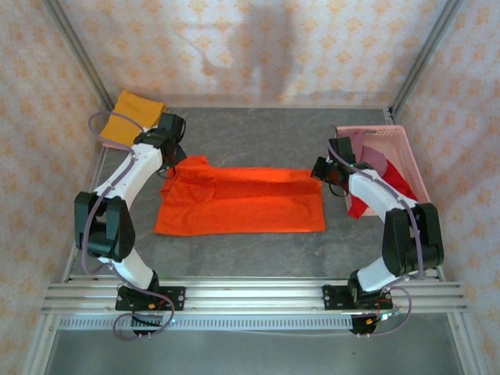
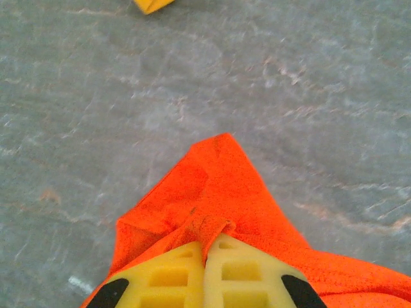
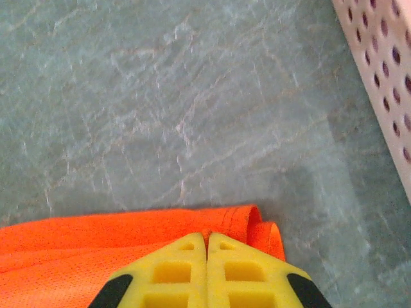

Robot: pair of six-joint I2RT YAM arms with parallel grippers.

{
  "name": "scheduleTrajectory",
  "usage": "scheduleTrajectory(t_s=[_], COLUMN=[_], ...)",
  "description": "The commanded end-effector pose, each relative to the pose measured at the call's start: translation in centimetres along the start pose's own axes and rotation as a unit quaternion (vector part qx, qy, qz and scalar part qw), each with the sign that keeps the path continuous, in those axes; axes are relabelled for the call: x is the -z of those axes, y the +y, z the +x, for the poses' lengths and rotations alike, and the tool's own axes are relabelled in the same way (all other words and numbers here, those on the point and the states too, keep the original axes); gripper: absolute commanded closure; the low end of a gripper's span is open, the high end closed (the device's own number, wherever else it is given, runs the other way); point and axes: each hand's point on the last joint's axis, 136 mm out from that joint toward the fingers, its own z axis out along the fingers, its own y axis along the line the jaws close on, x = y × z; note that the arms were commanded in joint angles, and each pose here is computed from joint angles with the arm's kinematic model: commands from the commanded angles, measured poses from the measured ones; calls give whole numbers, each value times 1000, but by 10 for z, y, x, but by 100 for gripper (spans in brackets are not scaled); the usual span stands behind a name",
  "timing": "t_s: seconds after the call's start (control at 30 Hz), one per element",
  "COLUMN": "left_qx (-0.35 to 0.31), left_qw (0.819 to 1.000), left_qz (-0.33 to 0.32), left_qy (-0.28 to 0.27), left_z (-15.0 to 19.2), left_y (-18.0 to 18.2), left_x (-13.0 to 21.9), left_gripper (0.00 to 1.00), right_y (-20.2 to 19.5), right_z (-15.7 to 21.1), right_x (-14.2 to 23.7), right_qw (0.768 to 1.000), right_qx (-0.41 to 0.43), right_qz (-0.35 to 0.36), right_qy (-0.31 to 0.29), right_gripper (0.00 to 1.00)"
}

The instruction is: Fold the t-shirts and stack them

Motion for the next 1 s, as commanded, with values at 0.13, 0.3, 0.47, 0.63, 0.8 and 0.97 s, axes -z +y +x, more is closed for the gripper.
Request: scheduleTrajectory(t_s=[0.13, 0.3, 0.47, 0.63, 0.8, 0.97], left_qx=[6, 5, 1, -2, -4, -6], left_qw=[1000, 999, 999, 998, 997, 996], left_qz=[-30, -33, -29, -22, -28, -30], left_qy=[-3, 14, 33, 57, 67, 80], left_z=[23, 43, 60, 78, 90, 100], left_y=[42, 57, 68, 76, 87, 91], left_x=[17, 22, 28, 32, 34, 33], left_gripper=[100, 100, 100, 100, 100, 100], right_y=[-15, -22, -27, -24, -15, -12], right_z=[28, 42, 47, 40, 27, 29], right_x=[19, 20, 15, 12, 17, 18], right_qw=[1000, 999, 999, 999, 1000, 1000], right_qx=[4, -1, -2, -4, -3, -5], right_qz=[21, 26, 36, 35, 24, 14], right_qy=[16, 28, 35, 30, 16, 25], right_gripper=[100, 100, 100, 100, 100, 100])
